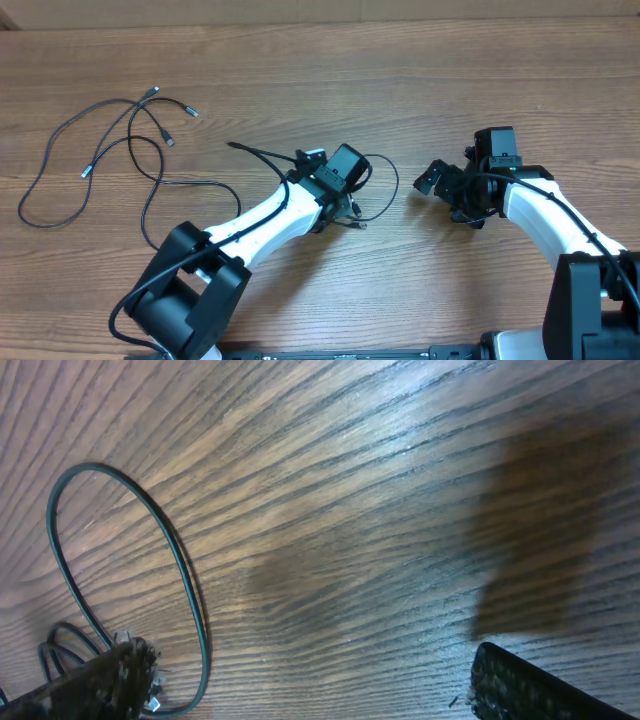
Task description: Untangle cables
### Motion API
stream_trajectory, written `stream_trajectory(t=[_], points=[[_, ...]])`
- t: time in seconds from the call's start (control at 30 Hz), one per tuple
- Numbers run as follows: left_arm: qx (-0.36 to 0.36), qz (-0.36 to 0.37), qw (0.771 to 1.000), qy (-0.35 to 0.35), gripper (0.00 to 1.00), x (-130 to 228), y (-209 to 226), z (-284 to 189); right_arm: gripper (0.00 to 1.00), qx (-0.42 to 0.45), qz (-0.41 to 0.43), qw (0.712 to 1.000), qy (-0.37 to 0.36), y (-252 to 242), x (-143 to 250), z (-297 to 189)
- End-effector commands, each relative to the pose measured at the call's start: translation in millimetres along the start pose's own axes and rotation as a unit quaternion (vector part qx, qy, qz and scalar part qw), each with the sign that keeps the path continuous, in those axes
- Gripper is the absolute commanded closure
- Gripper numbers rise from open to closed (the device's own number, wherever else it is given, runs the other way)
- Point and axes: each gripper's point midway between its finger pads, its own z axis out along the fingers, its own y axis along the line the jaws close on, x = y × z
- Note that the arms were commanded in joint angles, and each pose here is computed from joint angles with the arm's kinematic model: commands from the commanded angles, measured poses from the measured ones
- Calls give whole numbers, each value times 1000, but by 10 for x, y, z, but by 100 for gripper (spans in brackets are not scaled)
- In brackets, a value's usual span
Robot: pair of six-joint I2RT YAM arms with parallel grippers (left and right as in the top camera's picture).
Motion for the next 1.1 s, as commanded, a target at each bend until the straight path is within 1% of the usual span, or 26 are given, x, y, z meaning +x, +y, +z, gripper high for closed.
stream_trajectory(t=[0.0,0.07,0.13,0.17,0.23,0.33,0.43,0.5,0.7,0.97,1.0,1.07], points=[[8,4,1000,-9,86,-65,-16,-71,0,-5,-2,1000,-6,30,-35,-24],[49,0,998,25,72,41,-171,-81,0,-5,-2,1000,-6,30,-35,-24],[96,-14,993,61,63,154,-361,-120,0,-5,-2,1000,-6,30,-35,-24],[121,-22,989,80,58,206,-459,-149,0,-5,-2,1000,-6,30,-35,-24],[160,-36,981,101,54,263,-630,-208,0,-5,-2,1000,-6,30,-35,-24],[165,-41,982,85,56,229,-694,-218,0,-5,-2,1000,-6,30,-35,-24],[152,-57,984,67,59,210,-694,-210,0,-5,-2,1000,-6,30,-35,-24],[148,-61,985,64,57,247,-712,-209,0,-5,-2,1000,-6,30,-35,-24],[114,-59,991,37,59,312,-691,-108,0,-5,-2,1000,-6,30,-35,-24],[85,-69,994,32,64,360,-624,56,0,-5,-2,1000,-6,30,-35,-24],[83,-69,994,32,64,364,-617,71,0,-5,-2,1000,-6,30,-35,-24],[82,-69,994,32,61,369,-623,101,0,-5,-2,1000,-6,30,-34,-24]])
